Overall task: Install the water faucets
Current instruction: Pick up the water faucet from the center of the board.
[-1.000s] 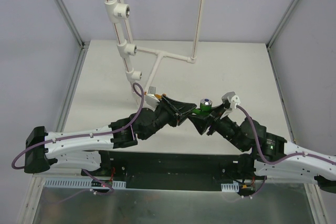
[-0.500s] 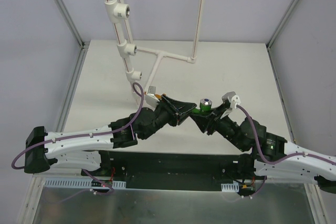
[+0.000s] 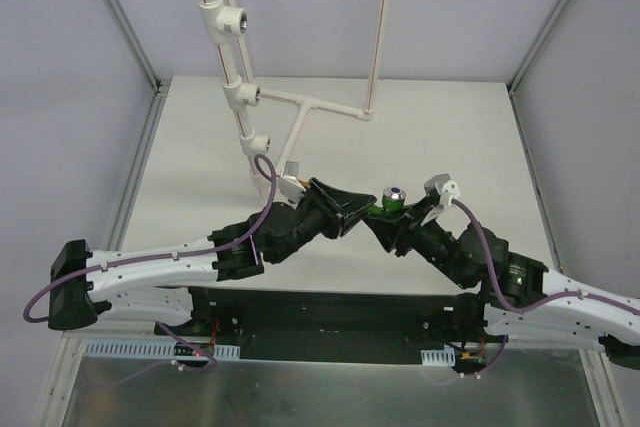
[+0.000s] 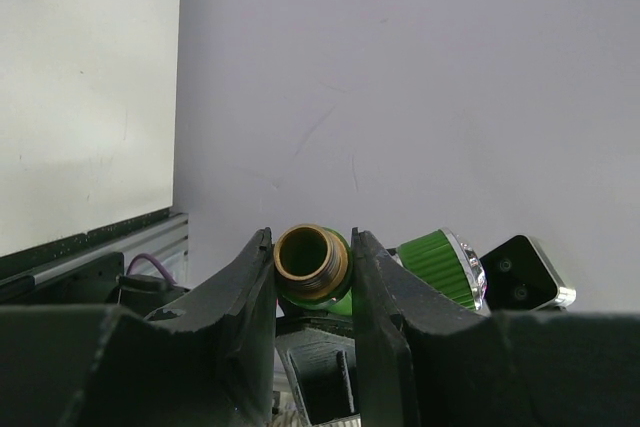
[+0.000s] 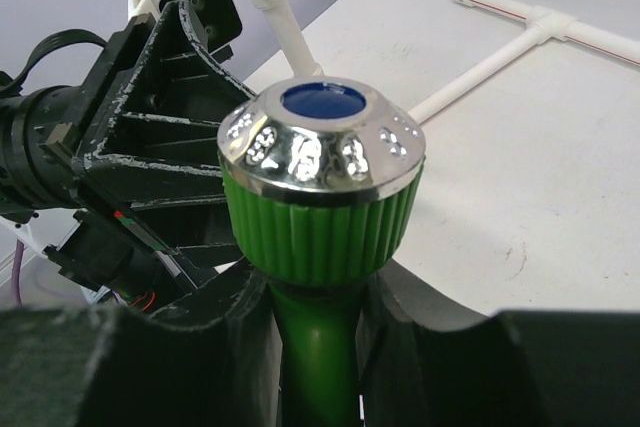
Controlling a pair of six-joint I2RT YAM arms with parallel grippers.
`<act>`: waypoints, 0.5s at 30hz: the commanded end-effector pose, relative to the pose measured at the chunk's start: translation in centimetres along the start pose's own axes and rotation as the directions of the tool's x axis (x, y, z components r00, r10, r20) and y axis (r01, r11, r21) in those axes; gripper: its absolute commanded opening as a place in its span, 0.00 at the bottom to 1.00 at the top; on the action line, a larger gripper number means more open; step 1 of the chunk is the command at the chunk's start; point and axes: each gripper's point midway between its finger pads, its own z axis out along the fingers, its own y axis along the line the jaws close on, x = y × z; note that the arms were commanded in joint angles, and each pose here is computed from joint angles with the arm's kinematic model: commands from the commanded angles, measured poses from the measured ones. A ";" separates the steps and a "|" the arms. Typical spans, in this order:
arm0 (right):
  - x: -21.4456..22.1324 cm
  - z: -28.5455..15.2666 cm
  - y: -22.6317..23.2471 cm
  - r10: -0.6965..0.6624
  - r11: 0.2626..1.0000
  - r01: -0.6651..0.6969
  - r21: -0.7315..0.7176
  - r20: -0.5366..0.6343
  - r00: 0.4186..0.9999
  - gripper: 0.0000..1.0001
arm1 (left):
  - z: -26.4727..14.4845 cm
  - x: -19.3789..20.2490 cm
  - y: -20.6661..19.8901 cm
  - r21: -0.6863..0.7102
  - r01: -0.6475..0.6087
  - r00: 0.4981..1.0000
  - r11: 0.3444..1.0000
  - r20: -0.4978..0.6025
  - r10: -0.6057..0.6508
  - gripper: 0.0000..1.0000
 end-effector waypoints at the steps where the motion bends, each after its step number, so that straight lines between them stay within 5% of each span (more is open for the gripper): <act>1: -0.7 0.0 1.6 0.018 0.998 -0.018 -0.066 -0.005 1.000 0.00 | -0.7 1.6 -4.5 0.133 0.032 0.996 0.991 -0.090 -0.020 0.21; 3: -0.5 -0.1 1.5 0.017 0.998 -0.018 -0.063 -0.013 1.000 0.00 | -0.8 1.5 -4.5 0.134 0.030 0.996 0.990 -0.084 -0.018 0.41; 7: -0.2 -0.2 1.4 0.018 0.998 -0.020 -0.059 -0.028 0.999 0.00 | -0.9 1.2 -4.5 0.137 0.028 0.997 0.990 -0.075 -0.017 0.58; 15: 1.8 -0.6 1.4 0.019 0.997 -0.027 -0.072 -0.100 0.995 0.00 | -0.9 0.8 -4.5 0.134 0.012 0.998 0.991 -0.057 -0.004 0.69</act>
